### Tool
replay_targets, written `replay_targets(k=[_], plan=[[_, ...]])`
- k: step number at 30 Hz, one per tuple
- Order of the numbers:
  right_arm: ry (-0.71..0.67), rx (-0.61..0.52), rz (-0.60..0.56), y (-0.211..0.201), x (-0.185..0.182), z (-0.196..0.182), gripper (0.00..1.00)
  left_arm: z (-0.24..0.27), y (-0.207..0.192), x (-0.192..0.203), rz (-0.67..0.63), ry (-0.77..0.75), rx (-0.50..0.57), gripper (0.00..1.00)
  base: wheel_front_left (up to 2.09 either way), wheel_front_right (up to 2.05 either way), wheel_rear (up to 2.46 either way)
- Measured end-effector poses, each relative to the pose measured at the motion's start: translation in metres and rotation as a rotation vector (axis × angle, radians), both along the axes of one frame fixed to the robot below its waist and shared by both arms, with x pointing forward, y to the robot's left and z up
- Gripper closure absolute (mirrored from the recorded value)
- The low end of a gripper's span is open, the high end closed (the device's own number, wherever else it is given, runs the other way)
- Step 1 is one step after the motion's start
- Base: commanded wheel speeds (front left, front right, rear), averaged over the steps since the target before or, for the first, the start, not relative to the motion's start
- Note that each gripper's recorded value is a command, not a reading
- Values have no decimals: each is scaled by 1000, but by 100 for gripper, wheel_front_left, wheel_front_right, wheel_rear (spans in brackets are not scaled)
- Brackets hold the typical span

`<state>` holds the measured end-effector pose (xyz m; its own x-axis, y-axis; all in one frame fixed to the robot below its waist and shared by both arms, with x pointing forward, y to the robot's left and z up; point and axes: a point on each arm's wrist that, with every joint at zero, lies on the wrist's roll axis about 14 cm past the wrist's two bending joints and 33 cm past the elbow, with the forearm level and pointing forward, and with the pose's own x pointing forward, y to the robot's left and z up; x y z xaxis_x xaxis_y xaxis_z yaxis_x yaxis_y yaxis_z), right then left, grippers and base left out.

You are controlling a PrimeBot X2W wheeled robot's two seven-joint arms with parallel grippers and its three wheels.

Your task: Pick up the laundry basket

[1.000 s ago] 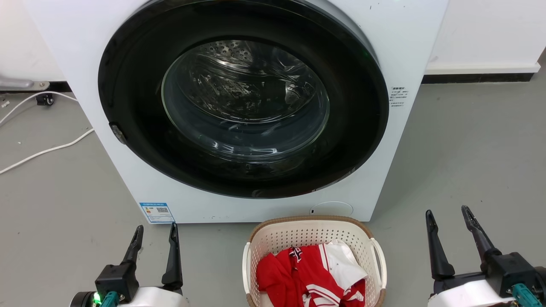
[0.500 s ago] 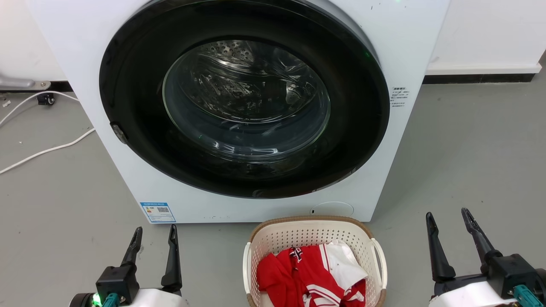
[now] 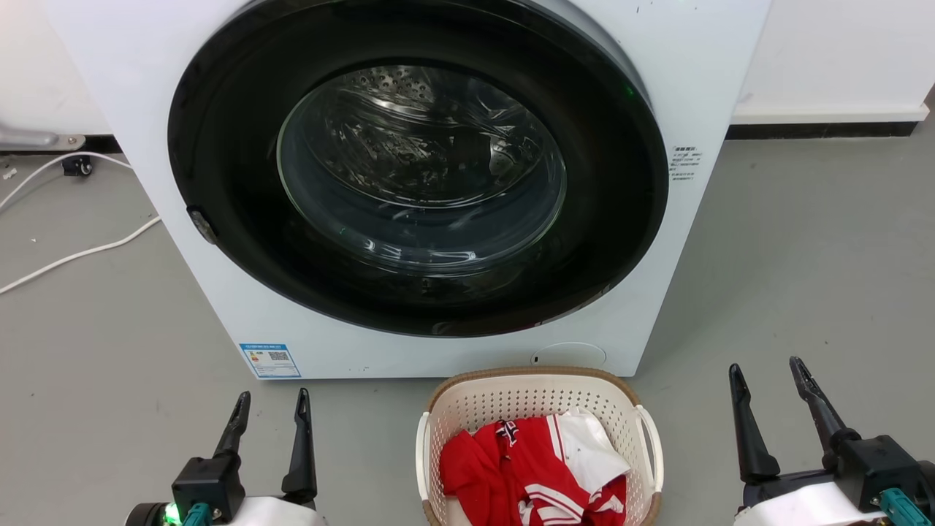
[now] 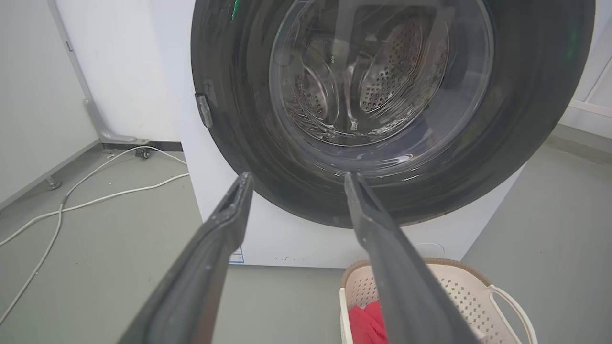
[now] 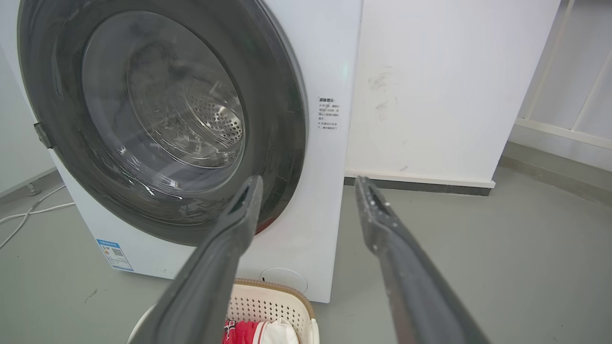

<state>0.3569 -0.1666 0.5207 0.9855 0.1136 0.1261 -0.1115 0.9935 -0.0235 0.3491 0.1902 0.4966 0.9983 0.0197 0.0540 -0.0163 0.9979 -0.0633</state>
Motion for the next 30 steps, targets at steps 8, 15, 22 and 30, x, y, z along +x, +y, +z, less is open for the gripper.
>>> replay_targets(k=[8,15,22,30], plan=[[68,-7,-14,-5,7,-22,0,-13,-12,15,-48,43,-11,0,0,0,0],[145,-43,14,4,41,-49,0,-42,-31,50,-116,129,-42,0,0,0,0],[265,-89,55,15,74,-95,0,-98,-49,78,-176,289,-40,0,0,0,0],[389,-130,82,19,107,-150,0,-164,-68,106,-243,465,-41,0,0,0,0]])
